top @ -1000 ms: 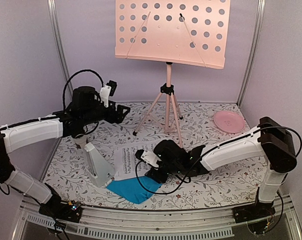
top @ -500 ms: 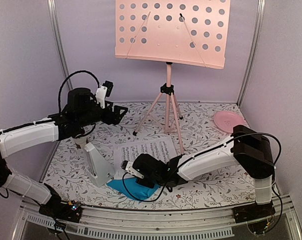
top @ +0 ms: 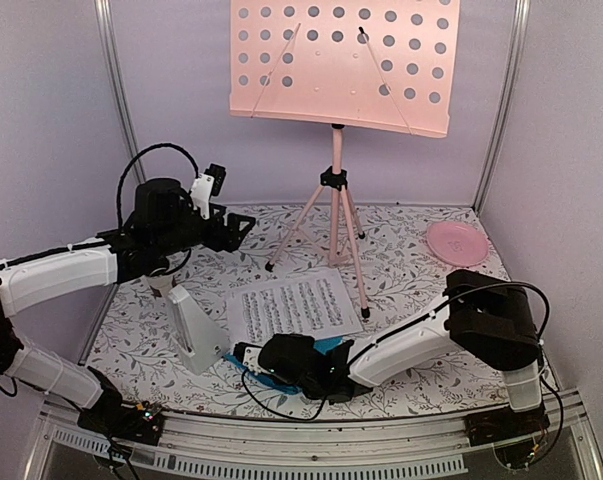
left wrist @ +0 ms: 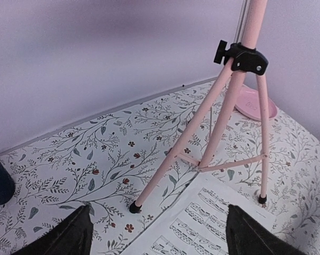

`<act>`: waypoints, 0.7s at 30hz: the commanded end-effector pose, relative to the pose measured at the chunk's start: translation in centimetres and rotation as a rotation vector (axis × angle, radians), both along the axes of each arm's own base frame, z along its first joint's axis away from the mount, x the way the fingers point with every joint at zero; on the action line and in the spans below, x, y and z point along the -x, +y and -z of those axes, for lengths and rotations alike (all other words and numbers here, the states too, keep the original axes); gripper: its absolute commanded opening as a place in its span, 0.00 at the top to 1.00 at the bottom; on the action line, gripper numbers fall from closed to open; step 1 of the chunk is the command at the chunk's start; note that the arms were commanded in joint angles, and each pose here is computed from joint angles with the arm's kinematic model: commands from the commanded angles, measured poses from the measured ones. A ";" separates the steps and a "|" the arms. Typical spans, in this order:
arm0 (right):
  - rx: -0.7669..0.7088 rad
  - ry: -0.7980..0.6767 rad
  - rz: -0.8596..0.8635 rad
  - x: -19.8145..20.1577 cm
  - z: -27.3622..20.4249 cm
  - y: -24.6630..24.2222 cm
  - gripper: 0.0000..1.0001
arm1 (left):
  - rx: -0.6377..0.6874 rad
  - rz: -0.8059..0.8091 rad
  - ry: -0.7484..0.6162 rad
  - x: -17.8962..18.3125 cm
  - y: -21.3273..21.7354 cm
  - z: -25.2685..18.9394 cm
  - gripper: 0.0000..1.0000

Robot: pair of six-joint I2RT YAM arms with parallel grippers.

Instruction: Set up the instrument practice props

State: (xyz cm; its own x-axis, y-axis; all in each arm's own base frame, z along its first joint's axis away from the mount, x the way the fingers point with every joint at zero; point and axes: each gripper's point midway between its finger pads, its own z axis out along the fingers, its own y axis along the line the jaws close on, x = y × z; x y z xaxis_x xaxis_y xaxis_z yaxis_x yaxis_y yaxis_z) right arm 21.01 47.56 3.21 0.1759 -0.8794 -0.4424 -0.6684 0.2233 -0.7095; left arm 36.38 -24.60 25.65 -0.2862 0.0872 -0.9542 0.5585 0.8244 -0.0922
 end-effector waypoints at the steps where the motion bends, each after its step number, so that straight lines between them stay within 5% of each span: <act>1: 0.108 -0.098 -0.017 -0.9 2.7 -0.9 0.57 | 0.023 0.002 -0.041 -0.1 0.4 -1.3 0.13; 7: 0.056 -0.152 -0.035 -2.2 0.9 1.0 0.70 | 0.032 0.005 -0.052 -0.1 0.4 -1.9 0.13; 13: 0.001 -0.156 -0.019 -4.5 -1.3 1.1 0.99 | 0.028 0.002 -0.056 -0.1 0.6 -2.1 0.13; 21: -0.174 -0.108 -0.069 -4.5 -7.9 0.5 1.00 | 0.023 -0.014 -0.070 -0.4 1.2 -2.9 0.10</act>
State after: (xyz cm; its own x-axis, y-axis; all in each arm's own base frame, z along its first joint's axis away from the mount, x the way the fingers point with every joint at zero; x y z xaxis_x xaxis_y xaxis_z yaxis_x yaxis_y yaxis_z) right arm 25.93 47.49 4.95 0.2512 -0.8721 -0.4199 -0.5821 0.2105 -0.7854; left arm 36.59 -24.23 26.30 -0.2696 0.0749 -0.9601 0.5593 0.8237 -0.0928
